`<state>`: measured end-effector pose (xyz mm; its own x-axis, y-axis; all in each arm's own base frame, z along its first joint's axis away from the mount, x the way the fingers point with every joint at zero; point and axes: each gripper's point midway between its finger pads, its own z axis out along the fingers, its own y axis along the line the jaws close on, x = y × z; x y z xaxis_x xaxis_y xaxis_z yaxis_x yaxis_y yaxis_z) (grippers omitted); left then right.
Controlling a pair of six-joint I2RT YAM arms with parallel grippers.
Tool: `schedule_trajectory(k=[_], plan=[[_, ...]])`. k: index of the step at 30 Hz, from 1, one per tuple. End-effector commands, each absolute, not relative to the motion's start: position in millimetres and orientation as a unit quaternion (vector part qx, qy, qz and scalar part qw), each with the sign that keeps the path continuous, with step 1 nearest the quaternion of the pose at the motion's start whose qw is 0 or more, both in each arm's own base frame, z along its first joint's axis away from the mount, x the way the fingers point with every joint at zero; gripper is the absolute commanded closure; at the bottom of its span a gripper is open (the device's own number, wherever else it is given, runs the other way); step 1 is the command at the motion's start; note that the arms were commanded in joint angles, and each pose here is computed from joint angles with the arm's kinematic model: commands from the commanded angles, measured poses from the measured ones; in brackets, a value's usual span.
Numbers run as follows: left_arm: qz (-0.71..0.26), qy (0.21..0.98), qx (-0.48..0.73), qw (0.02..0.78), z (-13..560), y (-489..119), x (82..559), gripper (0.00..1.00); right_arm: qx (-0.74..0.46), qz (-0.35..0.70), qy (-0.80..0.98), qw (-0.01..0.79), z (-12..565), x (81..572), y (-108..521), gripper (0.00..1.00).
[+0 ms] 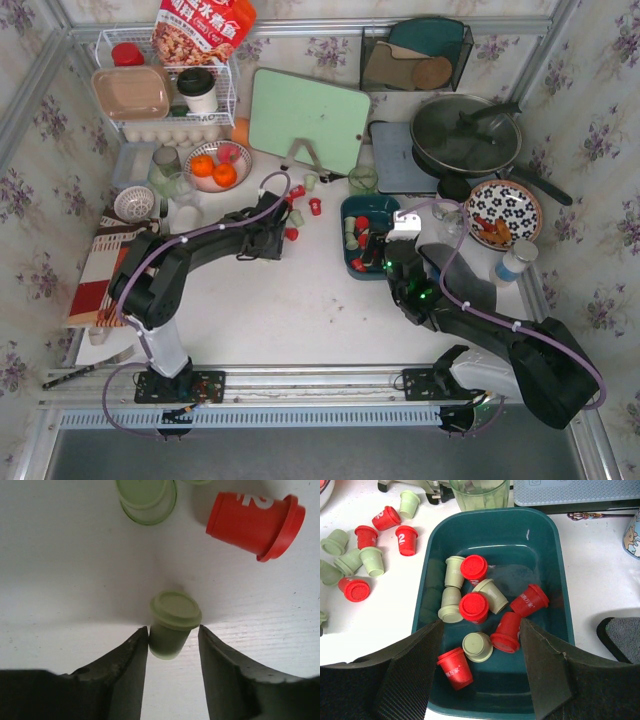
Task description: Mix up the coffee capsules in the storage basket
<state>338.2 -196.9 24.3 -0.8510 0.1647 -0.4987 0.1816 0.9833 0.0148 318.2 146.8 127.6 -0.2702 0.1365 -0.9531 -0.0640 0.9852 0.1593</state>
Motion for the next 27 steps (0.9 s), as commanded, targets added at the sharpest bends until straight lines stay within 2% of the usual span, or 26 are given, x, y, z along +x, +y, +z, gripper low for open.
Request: schedule_trajectory(k=[1, 7, 11, 19, 22, 27], plan=[[-0.031, 0.963, 0.094, 0.251, 20, -203, 336, 0.54, 0.027, 0.089, 0.783, 0.615, 137, 321, 149, 0.3], [-0.044, 0.96, 0.082, 0.265, 28, -203, 331, 0.72, 0.026, 0.089, 0.783, 0.615, 137, 321, 149, 0.3], [-0.085, 0.945, 0.092, 0.304, 59, -222, 332, 0.72, 0.028, 0.089, 0.782, 0.616, 138, 321, 149, 0.3], [-0.21, 0.89, 0.166, 0.371, 141, -315, 351, 0.73, 0.049, 0.078, 0.774, 0.626, 143, 320, 138, 0.3], [-0.251, 0.872, 0.187, 0.376, 152, -354, 359, 0.72, 0.067, 0.081, 0.761, 0.64, 150, 315, 130, 0.3], [-0.265, 0.869, 0.217, 0.358, 139, -410, 370, 0.68, 0.084, 0.095, 0.74, 0.66, 163, 310, 123, 0.3]])
